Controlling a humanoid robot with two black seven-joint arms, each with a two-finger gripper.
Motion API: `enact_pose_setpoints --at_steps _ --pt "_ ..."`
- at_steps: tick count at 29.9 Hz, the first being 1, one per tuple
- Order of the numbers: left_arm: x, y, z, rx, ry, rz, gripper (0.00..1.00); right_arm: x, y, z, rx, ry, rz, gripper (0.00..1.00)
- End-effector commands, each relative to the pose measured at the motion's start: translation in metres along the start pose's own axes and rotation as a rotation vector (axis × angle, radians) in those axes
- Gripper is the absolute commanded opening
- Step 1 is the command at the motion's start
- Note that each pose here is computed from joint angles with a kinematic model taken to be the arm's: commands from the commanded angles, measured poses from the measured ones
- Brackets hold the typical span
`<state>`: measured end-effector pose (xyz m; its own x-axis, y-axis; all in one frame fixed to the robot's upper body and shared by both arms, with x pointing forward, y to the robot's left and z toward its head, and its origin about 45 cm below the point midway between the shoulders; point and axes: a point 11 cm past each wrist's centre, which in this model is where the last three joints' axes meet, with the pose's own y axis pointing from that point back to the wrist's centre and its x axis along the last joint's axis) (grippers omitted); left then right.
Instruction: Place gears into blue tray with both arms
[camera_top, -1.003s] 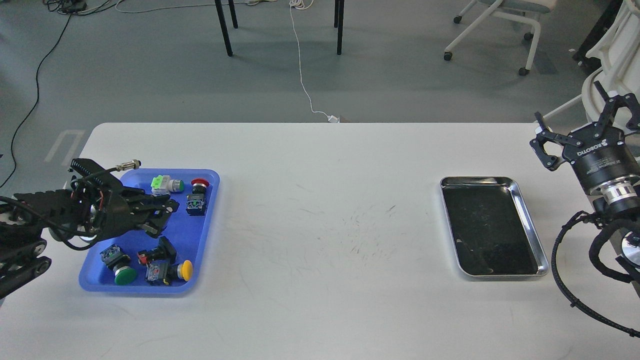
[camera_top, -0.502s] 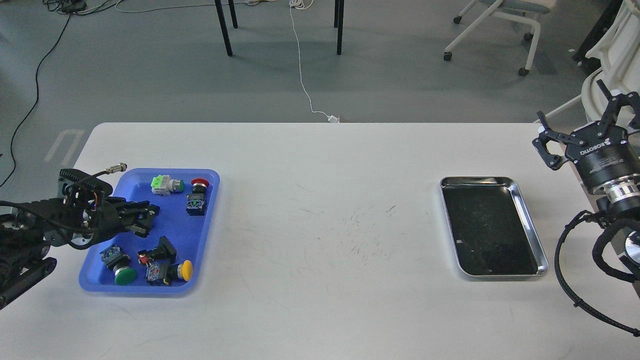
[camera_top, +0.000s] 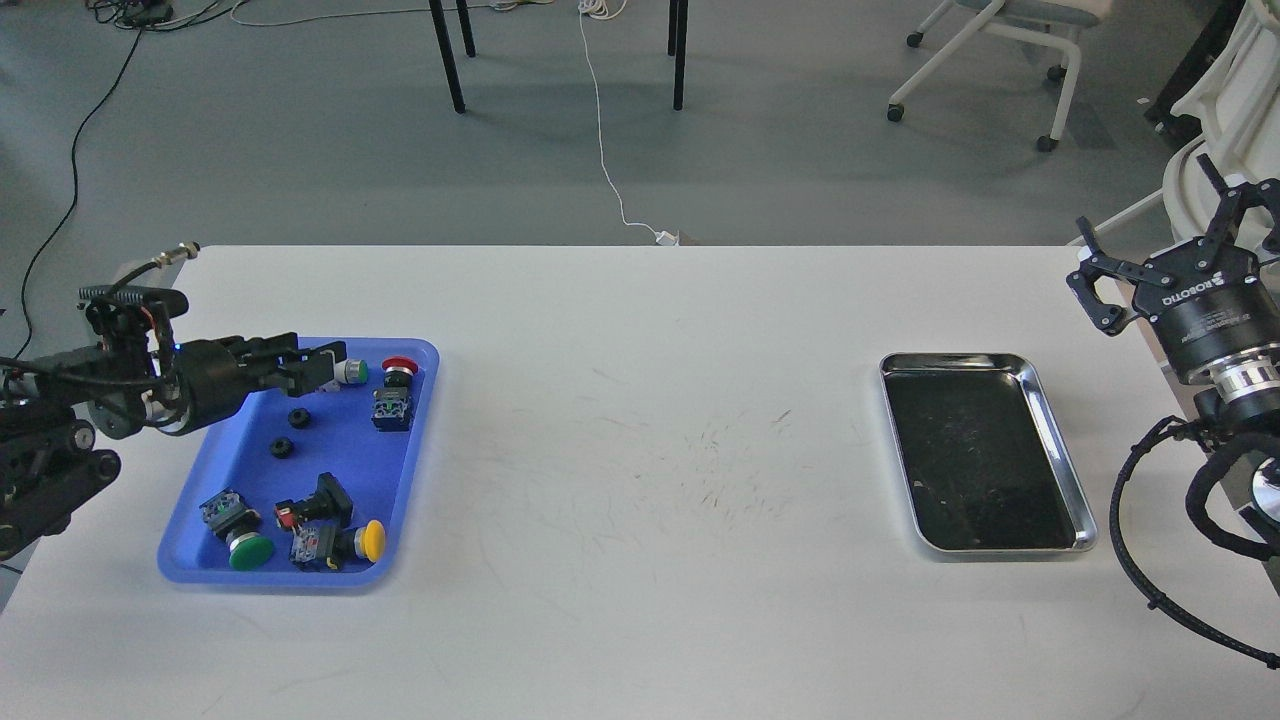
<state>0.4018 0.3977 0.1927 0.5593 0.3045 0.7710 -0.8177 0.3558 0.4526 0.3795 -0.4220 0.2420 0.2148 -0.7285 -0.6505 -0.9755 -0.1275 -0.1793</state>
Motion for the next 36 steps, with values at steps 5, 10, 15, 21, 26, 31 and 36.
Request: enact_pose_setpoints --at_steps 5,10,15,21,26,31,36 --pt "0.097 0.007 0.044 -0.258 0.673 0.239 0.98 -0.004 -0.008 -0.015 0.046 0.0 -0.01 0.99" --pt "0.124 0.006 0.065 -0.474 1.077 0.303 0.98 -0.007 -0.023 -0.029 0.082 0.013 -0.018 0.99" --pt "0.121 -0.015 0.091 -0.613 1.282 0.31 0.98 -0.014 -0.036 -0.043 0.119 0.01 -0.034 0.99" --pt "0.104 -0.047 0.11 -0.694 1.499 0.327 0.98 -0.042 -0.062 -0.053 0.17 -0.059 -0.101 0.99" --pt "0.089 -0.067 0.103 -0.704 1.656 0.387 0.98 -0.031 -0.08 -0.026 0.145 -0.135 -0.039 0.99" --pt "0.068 -0.072 0.089 -0.715 1.752 0.396 0.98 -0.016 -0.092 0.008 0.109 -0.189 0.049 0.99" --pt "0.038 -0.079 0.085 -0.677 1.808 0.381 0.98 -0.001 -0.087 0.048 0.06 -0.231 0.13 0.99"
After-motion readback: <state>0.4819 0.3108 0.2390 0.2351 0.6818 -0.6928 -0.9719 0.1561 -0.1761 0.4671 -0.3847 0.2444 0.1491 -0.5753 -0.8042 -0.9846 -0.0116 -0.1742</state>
